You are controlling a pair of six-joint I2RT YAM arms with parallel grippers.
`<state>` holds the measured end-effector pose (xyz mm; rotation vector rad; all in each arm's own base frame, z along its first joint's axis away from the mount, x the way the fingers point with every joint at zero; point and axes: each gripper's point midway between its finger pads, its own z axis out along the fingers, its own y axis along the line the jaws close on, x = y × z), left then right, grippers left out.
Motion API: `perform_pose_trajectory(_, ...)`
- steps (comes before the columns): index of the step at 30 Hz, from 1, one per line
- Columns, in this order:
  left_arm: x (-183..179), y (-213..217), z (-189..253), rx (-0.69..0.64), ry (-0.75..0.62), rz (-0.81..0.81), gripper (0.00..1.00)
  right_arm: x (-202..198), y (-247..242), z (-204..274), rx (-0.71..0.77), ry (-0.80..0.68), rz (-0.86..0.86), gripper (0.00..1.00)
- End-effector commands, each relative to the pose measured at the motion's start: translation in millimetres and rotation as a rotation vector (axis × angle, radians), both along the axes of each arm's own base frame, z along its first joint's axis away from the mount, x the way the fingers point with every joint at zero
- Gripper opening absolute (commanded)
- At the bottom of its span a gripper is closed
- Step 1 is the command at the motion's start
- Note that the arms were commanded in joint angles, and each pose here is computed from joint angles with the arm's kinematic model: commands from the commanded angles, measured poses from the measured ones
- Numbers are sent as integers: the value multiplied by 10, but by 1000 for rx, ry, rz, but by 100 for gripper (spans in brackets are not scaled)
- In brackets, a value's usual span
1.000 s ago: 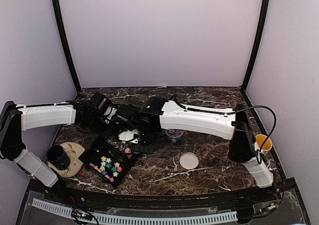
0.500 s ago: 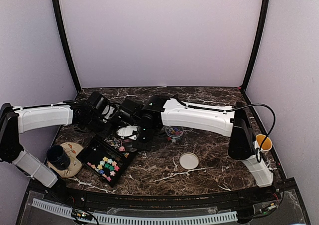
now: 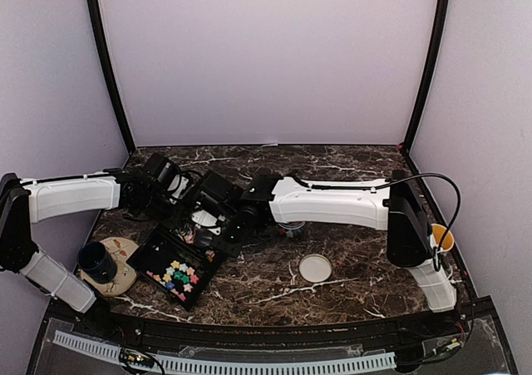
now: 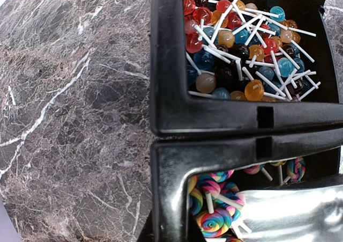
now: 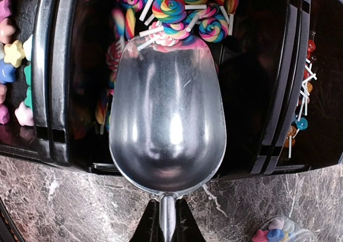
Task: Pack the candies
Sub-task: Scoop the fake candies from the plate.
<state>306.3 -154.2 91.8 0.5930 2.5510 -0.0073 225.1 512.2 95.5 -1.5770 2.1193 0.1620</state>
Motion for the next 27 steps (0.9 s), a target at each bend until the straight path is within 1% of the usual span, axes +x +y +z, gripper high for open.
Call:
perform_pose_trajectory(1,33,-697,567,-320,-101,-140,0,408,177,-322,79,-87,-134,0)
perform_pose_trajectory(4,-8,-763,620,-358,-97,-172,0,371,192,-403,113,-81,-117,0)
perform_pose_trajectory(6,-39,-813,650,-388,-90,-191,0,351,210,-404,177,-97,-105,0)
perform_pose_trajectory(7,-50,-827,650,-396,-84,-195,0,377,202,-366,207,-132,-109,0)
perform_pose_trajectory(9,-61,-830,623,-398,-64,-189,0,425,145,-318,199,-244,-112,0)
perform_pose_trajectory(10,-68,-824,594,-392,-53,-187,0,386,152,-334,196,-270,-91,0)
perform_pose_trajectory(13,-78,-812,540,-382,-32,-183,0,288,150,-345,221,-276,-78,0)
perform_pose_trajectory(14,-77,-806,530,-380,-27,-180,0,238,171,-307,224,-314,19,0)
perform_pose_trajectory(16,-67,-776,522,-383,-16,-164,0,165,141,-278,265,-336,78,0)
perform_pose_trajectory(19,-64,-742,518,-395,-7,-146,0,191,92,-294,270,-331,78,0)
perform_pose_trajectory(20,-66,-735,508,-396,-5,-142,0,218,68,-322,252,-331,61,0)
perform_pose_trajectory(22,-59,-695,475,-383,7,-119,0,374,-9,-337,172,-367,-23,0)
perform_pose_trajectory(23,-57,-685,465,-381,11,-115,0,417,-6,-289,169,-381,-36,0)
perform_pose_trajectory(25,-64,-682,452,-388,14,-117,0,340,53,-215,242,-361,18,0)
perform_pose_trajectory(27,-60,-683,459,-393,12,-117,0,268,48,-192,313,-301,44,0)
